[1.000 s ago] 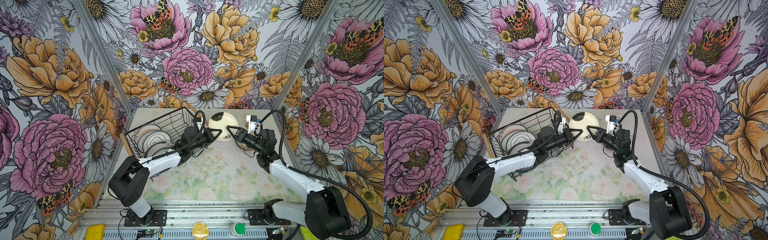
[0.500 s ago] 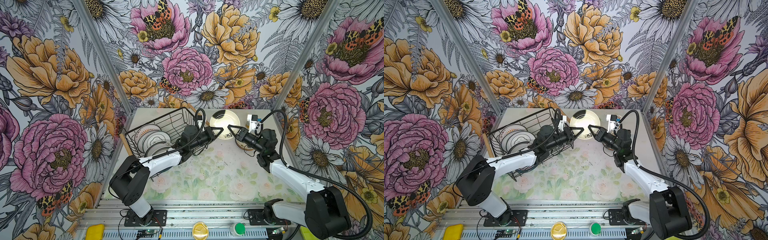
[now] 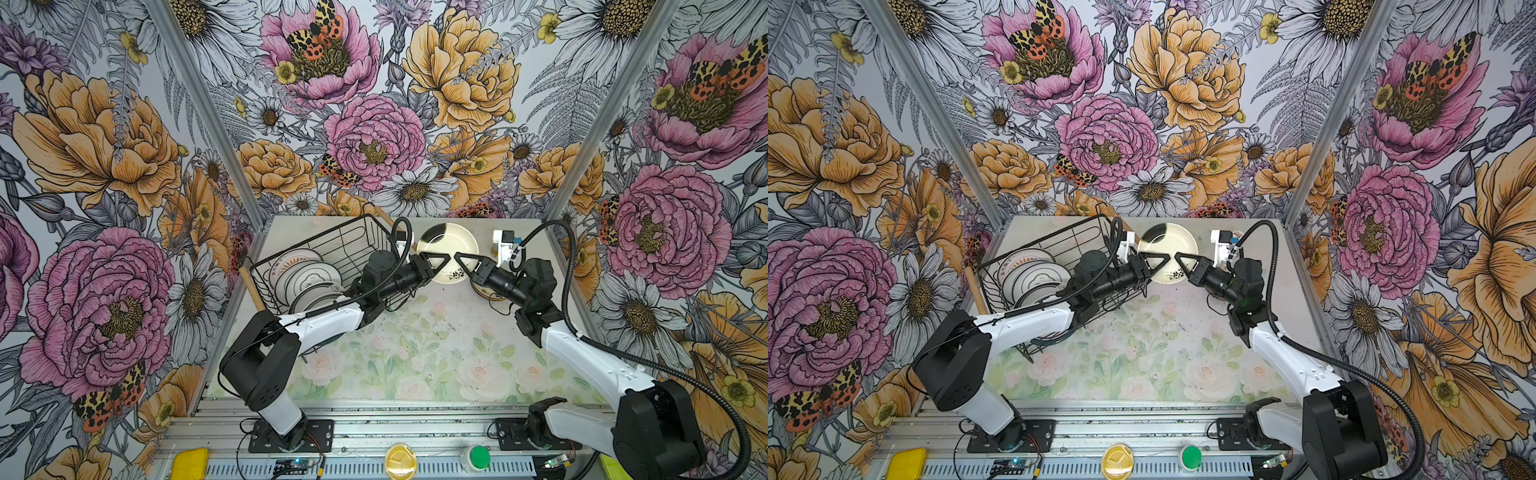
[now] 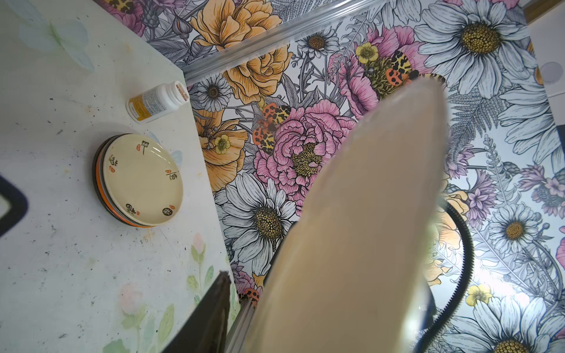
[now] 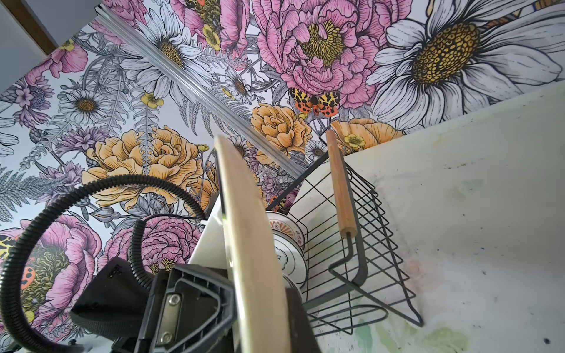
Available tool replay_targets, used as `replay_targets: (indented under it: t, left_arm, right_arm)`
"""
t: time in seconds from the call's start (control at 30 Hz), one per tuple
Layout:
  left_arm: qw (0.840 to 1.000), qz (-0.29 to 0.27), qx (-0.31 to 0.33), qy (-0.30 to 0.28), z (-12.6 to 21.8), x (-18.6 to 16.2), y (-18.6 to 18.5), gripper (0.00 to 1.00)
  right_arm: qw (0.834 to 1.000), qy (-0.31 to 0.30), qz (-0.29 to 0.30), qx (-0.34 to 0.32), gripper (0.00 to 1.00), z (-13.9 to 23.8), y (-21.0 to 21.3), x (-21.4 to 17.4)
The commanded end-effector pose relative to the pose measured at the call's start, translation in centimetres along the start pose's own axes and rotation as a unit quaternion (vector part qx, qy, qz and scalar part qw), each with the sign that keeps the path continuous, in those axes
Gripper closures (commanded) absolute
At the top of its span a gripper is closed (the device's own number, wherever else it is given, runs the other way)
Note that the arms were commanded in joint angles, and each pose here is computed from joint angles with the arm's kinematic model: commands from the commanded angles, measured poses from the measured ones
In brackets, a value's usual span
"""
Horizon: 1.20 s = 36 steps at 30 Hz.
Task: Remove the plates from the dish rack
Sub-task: 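Open the left gripper and pull back while the right lifts the cream plate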
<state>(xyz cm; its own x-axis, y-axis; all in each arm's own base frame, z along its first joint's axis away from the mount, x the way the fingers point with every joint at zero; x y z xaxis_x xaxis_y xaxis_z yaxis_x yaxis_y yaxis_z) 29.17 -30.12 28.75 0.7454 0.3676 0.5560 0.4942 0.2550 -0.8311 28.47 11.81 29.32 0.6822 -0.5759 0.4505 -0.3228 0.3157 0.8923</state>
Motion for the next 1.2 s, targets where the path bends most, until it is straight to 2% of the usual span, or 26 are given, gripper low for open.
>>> replay_targets:
  t: [0.0, 0.17, 0.23, 0.3, 0.47, 0.57, 0.6, 0.63, 0.7, 0.73, 0.8, 0.93, 1.03, 1.1, 1.17]
  left_arm:
    - [0.999, -0.04, -0.019, -0.001, 1.3, 1.3, -2.6, 0.46]
    - [0.997, -0.075, 0.007, 0.008, 3.8, 1.7, -3.6, 0.42]
    - [0.995, -0.091, 0.034, 0.009, 5.6, 2.0, -3.8, 0.41]
    - [0.992, -0.104, 0.069, 0.006, 7.6, 2.4, -3.6, 0.39]
    - [0.975, -0.139, 0.171, -0.021, 13.6, 4.2, -3.0, 0.36]
    - [0.958, -0.159, 0.237, -0.042, 17.1, 5.5, -2.6, 0.33]
    - [0.951, -0.165, 0.258, -0.051, 18.2, 5.8, -2.5, 0.32]
    - [0.944, -0.172, 0.276, -0.059, 19.1, 6.1, -2.3, 0.29]
    - [0.926, -0.185, 0.319, -0.078, 20.7, 6.7, -1.9, 0.09]
    - [0.919, -0.188, 0.337, -0.086, 21.3, 6.9, -1.7, 0.01]
    - [0.907, -0.193, 0.361, -0.097, 22.2, 7.4, -0.9, 0.01]
    - [0.898, -0.189, 0.387, -0.089, 22.7, 8.5, 0.5, 0.01]
    - [0.888, -0.197, 0.406, -0.091, 22.6, 9.2, 1.0, 0.01]
    - [0.878, -0.205, 0.423, -0.094, 22.6, 9.7, 1.1, 0.01]
    - [0.864, -0.213, 0.444, -0.102, 22.8, 9.9, 1.2, 0.01]
  right_arm:
    - [0.995, -0.018, 0.095, 0.011, 1.0, 0.3, 3.5, 2.6]
    - [0.984, -0.039, 0.171, -0.017, 1.0, -0.3, 5.6, 7.2]
    - [0.975, -0.06, 0.211, -0.04, 1.0, -0.5, 6.7, 9.4]
    - [0.958, -0.083, 0.264, -0.071, 1.0, -0.6, 8.3, 11.2]
    - [0.899, -0.143, 0.391, -0.137, 1.0, -0.4, 11.6, 14.9]
    - [0.854, -0.194, 0.447, -0.183, 1.0, 0.5, 13.7, 16.5]
    - [0.833, -0.22, 0.463, -0.209, 1.0, 1.1, 14.3, 17.0]
    - [0.815, -0.243, 0.472, -0.232, 1.0, 1.6, 14.7, 17.4]
    - [0.771, -0.295, 0.491, -0.28, 1.0, 3.0, 15.4, 18.3]
    - [0.755, -0.315, 0.496, -0.292, 1.0, 3.5, 15.6, 18.4]
    - [0.718, -0.359, 0.501, -0.324, 1.0, 5.0, 15.8, 18.6]
    - [0.665, -0.417, 0.479, -0.393, 1.0, 7.5, 15.0, 18.5]
    - [0.629, -0.456, 0.429, -0.461, 1.0, 9.7, 12.9, 18.5]
    - [0.602, -0.483, 0.374, -0.513, 1.0, 11.3, 10.6, 17.9]
    - [0.589, -0.503, 0.321, -0.545, 1.0, 12.7, 8.0, 16.6]
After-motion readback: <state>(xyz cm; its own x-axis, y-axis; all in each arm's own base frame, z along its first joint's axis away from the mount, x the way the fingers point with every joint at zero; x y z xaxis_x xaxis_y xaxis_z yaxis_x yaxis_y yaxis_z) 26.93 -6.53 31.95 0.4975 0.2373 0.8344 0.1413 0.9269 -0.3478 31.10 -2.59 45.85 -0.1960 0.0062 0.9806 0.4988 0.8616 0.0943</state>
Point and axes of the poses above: each gripper's point midway between its finger pads, its own z axis back along the fingers, its own y axis along the line the jaws close on, x = y × z, the point moved 9 cm from there along z, back along the fingers, and after that the axes turned 14 degrees about -z, right-handed, at the moved point
